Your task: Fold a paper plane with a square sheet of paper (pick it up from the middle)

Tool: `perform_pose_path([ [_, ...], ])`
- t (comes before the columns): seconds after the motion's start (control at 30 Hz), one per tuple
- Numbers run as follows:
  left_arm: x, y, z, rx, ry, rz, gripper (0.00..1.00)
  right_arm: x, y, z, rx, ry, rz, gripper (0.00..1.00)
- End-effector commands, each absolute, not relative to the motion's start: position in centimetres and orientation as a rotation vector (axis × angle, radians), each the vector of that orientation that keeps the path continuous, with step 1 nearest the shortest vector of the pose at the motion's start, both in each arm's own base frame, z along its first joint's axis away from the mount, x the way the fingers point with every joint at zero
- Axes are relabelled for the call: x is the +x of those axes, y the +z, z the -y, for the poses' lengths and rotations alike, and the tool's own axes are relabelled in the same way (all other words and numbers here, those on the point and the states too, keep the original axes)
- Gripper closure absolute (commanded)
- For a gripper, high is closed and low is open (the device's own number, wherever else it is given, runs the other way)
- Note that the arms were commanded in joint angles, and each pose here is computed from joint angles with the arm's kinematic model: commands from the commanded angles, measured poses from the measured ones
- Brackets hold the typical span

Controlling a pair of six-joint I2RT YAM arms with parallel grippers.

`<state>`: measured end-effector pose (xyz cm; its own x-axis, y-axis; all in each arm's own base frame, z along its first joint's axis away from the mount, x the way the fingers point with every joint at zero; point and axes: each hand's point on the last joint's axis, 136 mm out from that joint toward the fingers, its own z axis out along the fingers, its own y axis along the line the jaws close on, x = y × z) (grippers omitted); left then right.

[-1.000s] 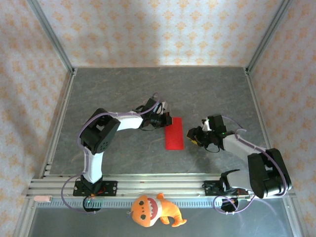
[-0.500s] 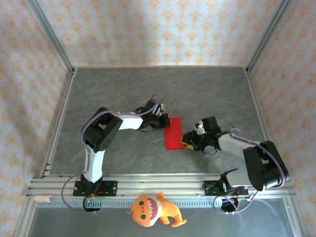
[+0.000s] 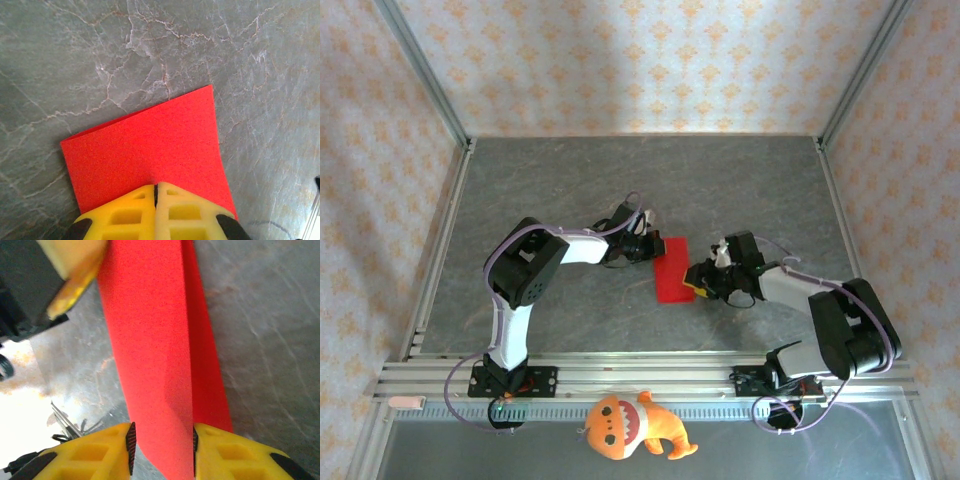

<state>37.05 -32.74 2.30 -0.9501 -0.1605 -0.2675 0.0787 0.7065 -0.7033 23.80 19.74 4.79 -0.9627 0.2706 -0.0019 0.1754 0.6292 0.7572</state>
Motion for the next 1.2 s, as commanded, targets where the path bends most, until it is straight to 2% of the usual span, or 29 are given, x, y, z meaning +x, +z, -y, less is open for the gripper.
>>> perform_pose_path([
  [0.0,36.4,0.5,32.2,-0.049,-1.051,-2.662,0.97,26.1,6.2,-20.4,0.341,1.281,-2.662,0.64],
  [0.2,36.6,0.8,32.5,-0.035,-1.071,-2.648,0.96,27.8,6.3,-21.2,0.272,1.359,-2.655,0.64],
  [0.33,36.5,1.0,32.6,-0.024,-1.079,-2.644,0.96,28.6,6.0,-21.1,0.223,1.346,-2.682,0.69],
  [0.53,36.5,1.9,32.8,-0.009,-1.126,-2.599,0.95,28.7,4.6,-20.4,0.208,1.366,-2.725,0.82],
  [0.73,36.6,2.9,33.0,0.026,-1.129,-2.570,0.92,28.6,4.4,-20.4,0.196,1.374,-2.731,0.88],
  [0.83,36.7,3.2,33.1,0.036,-1.135,-2.564,0.83,28.6,4.3,-20.3,0.203,1.373,-2.730,0.92],
  [1.17,36.4,4.4,33.1,0.090,-1.127,-2.552,0.69,28.7,4.2,-20.3,0.216,1.373,-2.728,0.93],
])
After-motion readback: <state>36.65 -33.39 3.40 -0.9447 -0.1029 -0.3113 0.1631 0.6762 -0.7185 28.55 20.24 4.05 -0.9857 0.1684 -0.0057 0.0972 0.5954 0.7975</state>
